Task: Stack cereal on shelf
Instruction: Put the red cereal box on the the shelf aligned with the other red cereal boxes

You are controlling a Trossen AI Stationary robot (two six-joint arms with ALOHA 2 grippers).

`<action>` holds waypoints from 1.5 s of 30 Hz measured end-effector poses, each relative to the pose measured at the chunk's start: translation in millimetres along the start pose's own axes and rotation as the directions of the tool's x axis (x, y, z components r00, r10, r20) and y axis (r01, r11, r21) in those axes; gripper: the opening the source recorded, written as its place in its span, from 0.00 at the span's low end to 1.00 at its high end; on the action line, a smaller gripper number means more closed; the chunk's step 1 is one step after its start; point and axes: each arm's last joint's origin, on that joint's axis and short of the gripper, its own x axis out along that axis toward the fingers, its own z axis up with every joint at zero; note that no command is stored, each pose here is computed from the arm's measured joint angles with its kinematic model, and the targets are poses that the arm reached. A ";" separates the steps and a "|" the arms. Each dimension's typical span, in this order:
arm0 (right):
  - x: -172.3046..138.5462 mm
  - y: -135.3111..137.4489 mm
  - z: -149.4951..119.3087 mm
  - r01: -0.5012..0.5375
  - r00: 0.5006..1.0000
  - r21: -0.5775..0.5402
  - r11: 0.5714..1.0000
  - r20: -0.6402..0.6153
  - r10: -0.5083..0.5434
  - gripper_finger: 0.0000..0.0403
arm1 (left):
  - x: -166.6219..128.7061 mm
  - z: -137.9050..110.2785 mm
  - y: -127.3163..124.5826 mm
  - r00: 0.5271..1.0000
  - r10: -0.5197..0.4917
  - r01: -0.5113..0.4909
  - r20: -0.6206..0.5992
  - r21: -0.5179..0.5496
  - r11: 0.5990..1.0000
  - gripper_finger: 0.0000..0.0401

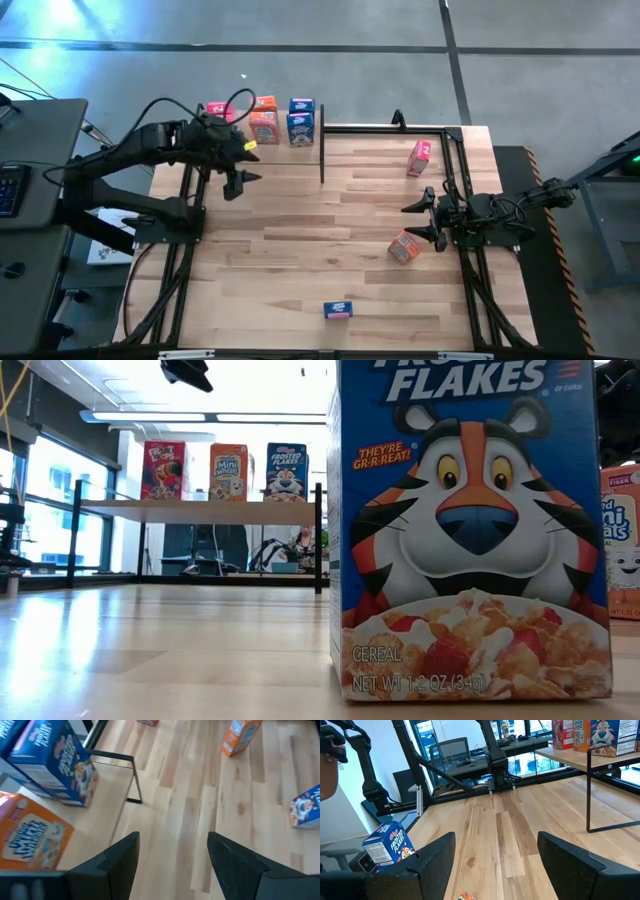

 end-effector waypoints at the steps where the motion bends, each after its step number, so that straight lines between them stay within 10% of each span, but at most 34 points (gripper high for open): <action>1: 0.0 0.0 0.0 0.000 1.000 0.000 1.000 0.000 0.000 0.68 | 0.0 0.1 -2.0 1.000 -0.007 0.007 0.000 -0.004 1.000 0.56; 26: 0.1 0.0 0.6 -0.001 1.000 0.270 0.963 0.011 -0.002 0.68 | -2.3 6.1 -40.8 0.991 -0.115 0.123 0.072 -0.121 0.985 0.56; 45: -6.8 3.0 35.2 0.002 0.927 0.130 0.992 0.371 -0.051 0.68 | 7.8 8.4 -42.3 0.995 -0.090 0.095 0.041 -0.119 0.988 0.56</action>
